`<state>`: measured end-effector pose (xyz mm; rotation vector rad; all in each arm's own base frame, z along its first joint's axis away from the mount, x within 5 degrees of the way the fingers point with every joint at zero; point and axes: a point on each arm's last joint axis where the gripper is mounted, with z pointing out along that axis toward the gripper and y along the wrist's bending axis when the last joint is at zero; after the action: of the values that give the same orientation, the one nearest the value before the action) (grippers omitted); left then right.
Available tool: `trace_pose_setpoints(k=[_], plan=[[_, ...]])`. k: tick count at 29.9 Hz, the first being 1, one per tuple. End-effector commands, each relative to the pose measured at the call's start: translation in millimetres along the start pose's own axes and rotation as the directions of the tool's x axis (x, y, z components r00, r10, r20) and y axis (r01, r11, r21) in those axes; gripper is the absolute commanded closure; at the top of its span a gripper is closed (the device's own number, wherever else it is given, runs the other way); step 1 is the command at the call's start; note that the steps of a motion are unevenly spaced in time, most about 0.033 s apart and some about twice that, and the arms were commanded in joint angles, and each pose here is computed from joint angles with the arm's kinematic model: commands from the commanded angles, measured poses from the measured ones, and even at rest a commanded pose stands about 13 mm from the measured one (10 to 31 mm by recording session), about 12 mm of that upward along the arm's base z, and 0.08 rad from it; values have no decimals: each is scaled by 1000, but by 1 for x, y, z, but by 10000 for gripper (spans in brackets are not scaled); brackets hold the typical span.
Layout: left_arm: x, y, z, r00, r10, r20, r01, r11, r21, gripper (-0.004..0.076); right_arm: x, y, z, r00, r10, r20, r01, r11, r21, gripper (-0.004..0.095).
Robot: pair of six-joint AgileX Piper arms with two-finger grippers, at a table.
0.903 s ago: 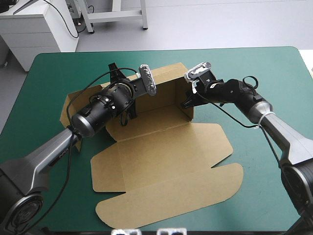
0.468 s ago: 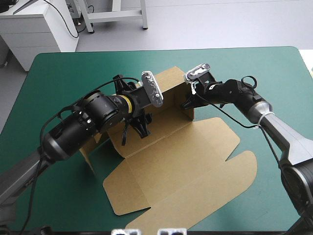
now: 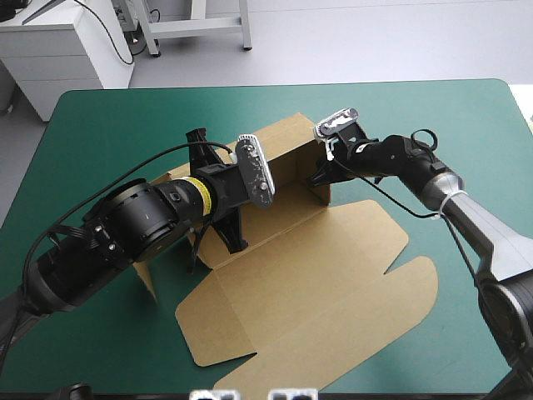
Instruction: Fold the box
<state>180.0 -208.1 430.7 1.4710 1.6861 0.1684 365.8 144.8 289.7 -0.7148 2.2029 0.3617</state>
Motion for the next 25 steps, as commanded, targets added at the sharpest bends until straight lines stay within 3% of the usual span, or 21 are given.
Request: trace_pose_setpoints(k=[1,10,17,21,25], plan=[[-1,15,-19,999,21,41,-17,995,-102,716,-15,5,-20,999,0,54,0,1000,-8,926],[54,76,-34,936,-342,-86,332,937,-106,706,-15,5,-20,999,-15,53,15,1000,-2,926],[115,121,-70,720,-694,25,688,709,-156,710,-11,6,-21,999,-39,12,40,999,-14,926],[141,123,-93,629,-777,7,760,613,-216,710,-10,6,-29,997,-69,-16,69,998,-1,926],[149,113,-109,605,-796,-14,772,591,-233,711,-16,9,-49,996,-86,-3,86,996,20,926]])
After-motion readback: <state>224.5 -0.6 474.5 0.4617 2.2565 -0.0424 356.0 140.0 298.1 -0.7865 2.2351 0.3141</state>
